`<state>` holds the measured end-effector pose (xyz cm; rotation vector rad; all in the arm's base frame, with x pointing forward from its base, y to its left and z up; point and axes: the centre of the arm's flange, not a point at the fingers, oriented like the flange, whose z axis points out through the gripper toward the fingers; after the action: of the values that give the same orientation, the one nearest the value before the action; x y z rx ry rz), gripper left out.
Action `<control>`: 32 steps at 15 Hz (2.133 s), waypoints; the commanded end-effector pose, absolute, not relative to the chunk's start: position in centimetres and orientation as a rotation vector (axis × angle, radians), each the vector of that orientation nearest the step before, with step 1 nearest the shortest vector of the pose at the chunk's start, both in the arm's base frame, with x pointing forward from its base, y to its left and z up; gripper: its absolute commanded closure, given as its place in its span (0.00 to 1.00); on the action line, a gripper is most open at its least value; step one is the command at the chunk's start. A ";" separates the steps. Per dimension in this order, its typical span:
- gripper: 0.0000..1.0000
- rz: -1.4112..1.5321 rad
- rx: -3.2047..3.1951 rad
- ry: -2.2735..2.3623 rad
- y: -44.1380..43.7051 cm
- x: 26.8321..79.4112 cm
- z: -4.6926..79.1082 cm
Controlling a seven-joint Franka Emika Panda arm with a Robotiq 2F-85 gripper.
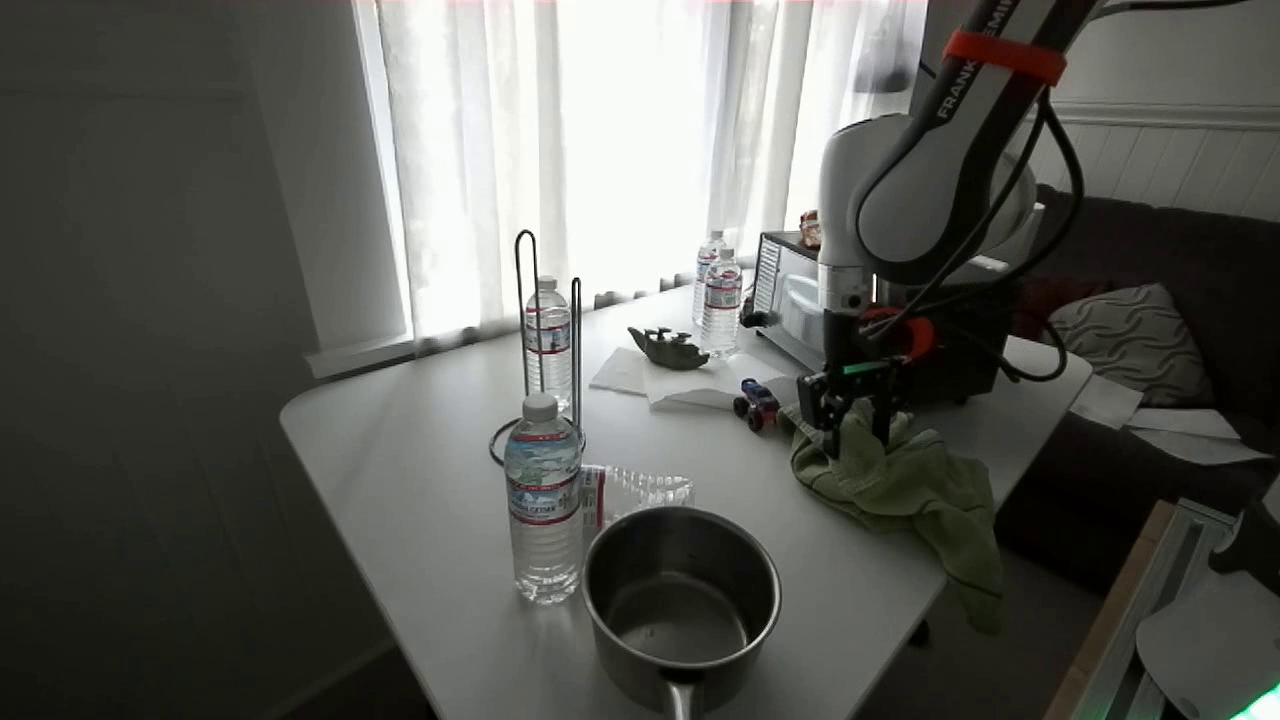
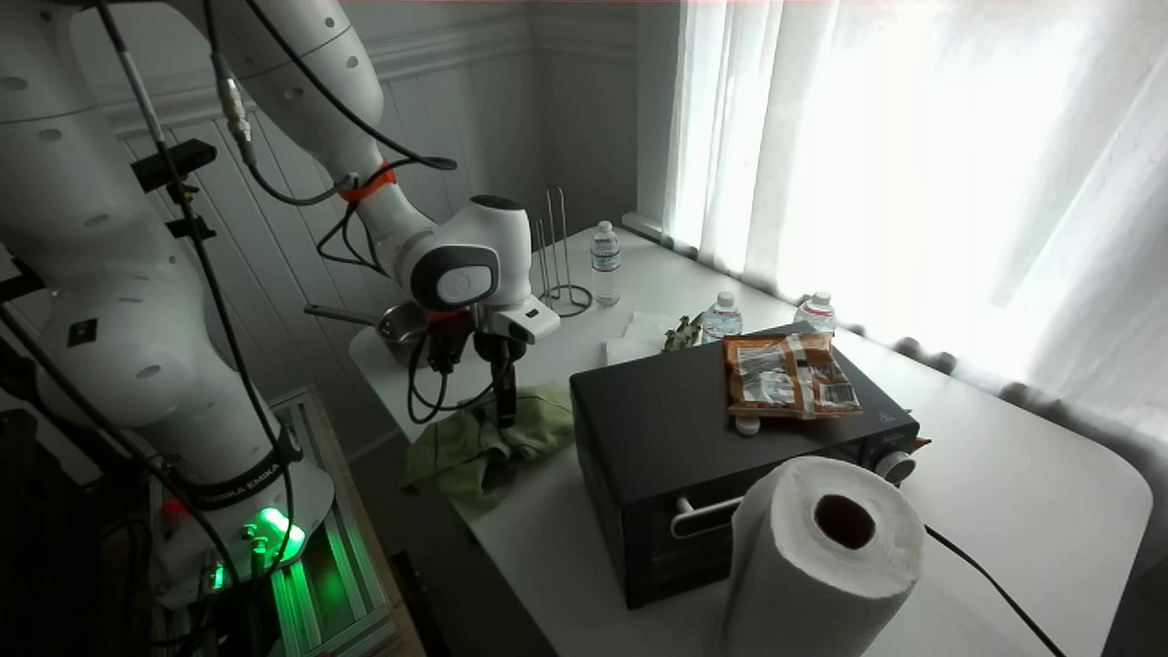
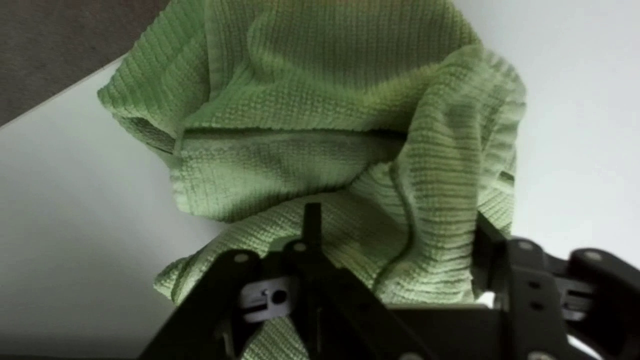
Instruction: Pick up the green towel and put it on top of the black oven
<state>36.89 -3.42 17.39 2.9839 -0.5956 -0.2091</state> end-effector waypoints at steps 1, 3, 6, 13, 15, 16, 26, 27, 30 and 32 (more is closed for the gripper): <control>0.62 -0.172 2.964 -0.610 -3.3 36.4 17.4; 0.76 -0.156 2.970 -0.603 -3.2 36.6 18.6; 0.96 -0.117 2.986 -0.583 -3.0 36.8 20.5; 0.98 -0.006 2.969 -0.547 -3.0 36.1 26.8; 0.98 0.039 2.962 -0.541 -3.1 35.7 29.5; 0.98 0.079 2.962 -0.543 -3.2 35.5 31.2; 0.98 0.584 2.909 -0.585 -3.3 32.3 46.9; 0.98 0.640 2.893 -0.603 -3.5 31.8 48.2; 0.98 0.654 2.882 -0.614 -3.7 34.1 48.6; 0.93 0.683 2.872 -0.616 -3.7 33.6 49.4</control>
<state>33.56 -3.74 49.41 2.8720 -0.6156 0.6831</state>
